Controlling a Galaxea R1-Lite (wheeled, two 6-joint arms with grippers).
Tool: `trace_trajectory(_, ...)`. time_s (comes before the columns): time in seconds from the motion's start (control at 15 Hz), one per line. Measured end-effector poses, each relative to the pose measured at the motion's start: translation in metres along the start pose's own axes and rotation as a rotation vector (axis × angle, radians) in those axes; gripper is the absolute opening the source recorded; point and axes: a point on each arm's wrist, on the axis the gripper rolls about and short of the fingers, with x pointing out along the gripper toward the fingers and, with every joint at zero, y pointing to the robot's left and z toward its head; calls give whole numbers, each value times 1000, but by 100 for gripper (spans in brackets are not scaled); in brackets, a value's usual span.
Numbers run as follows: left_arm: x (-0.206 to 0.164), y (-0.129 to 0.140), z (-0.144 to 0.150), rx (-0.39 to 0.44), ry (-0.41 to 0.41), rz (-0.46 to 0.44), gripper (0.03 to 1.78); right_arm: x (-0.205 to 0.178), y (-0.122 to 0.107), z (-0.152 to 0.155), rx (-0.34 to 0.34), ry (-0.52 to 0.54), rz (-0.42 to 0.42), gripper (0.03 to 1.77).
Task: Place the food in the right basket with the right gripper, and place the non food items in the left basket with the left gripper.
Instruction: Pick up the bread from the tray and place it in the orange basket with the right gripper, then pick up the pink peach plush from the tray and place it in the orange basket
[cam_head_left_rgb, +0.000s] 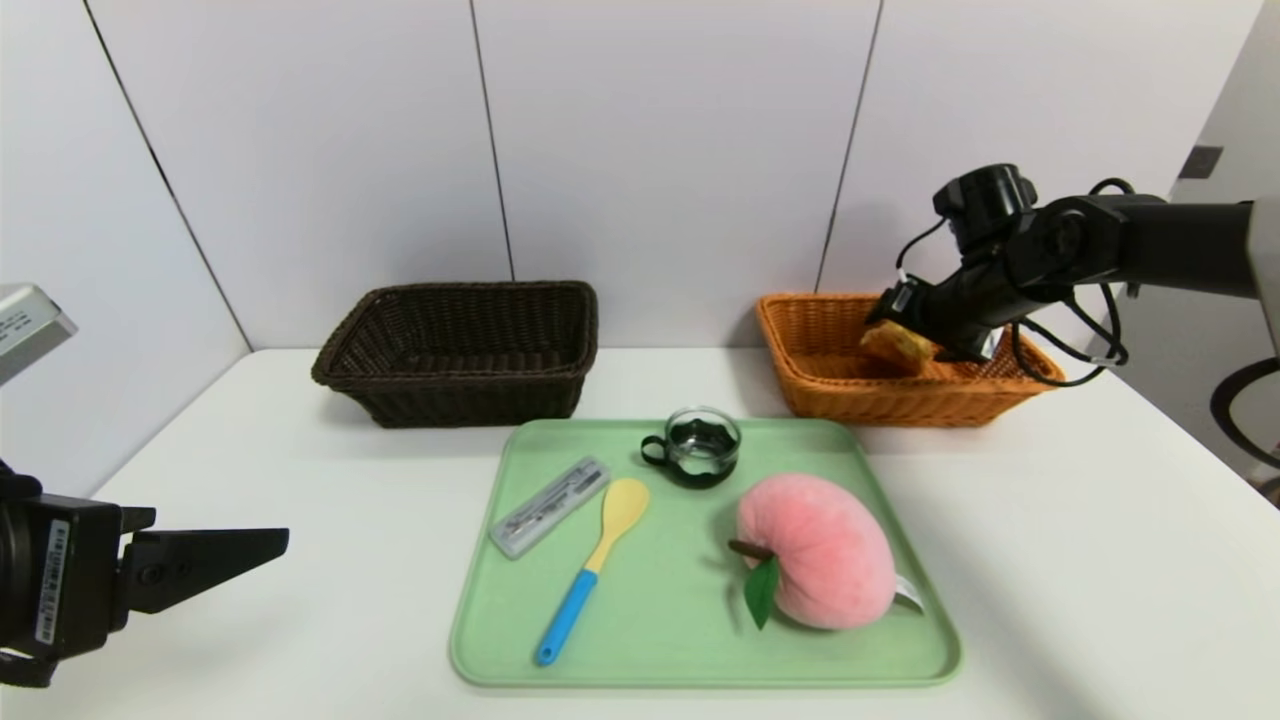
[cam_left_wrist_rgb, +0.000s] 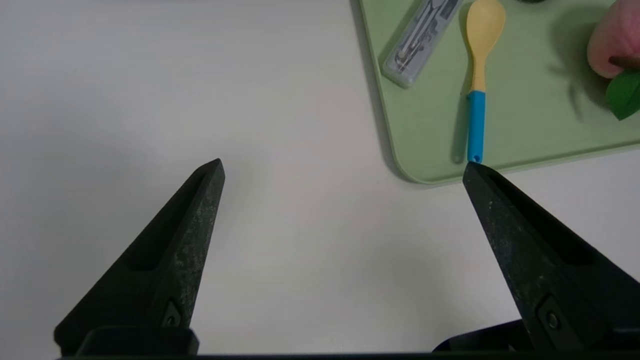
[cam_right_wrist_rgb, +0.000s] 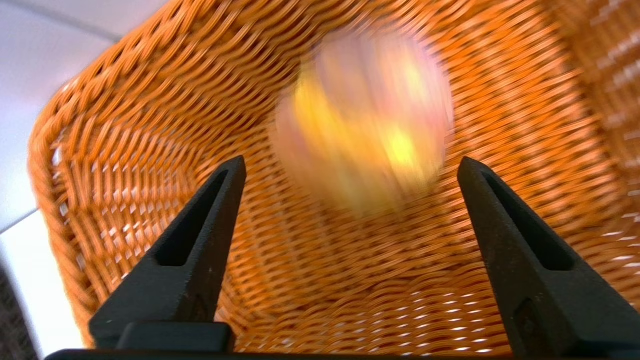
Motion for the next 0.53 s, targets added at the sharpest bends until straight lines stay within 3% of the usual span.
trace_trajectory(0.33,-4,0,2,-6,-25,-13,169,-38,6,12,-9,-54,64,159)
trace_trajectory(0.53,-7,0,3,-8,-38,-18,169,-86,15,16,-23,-99,117,163)
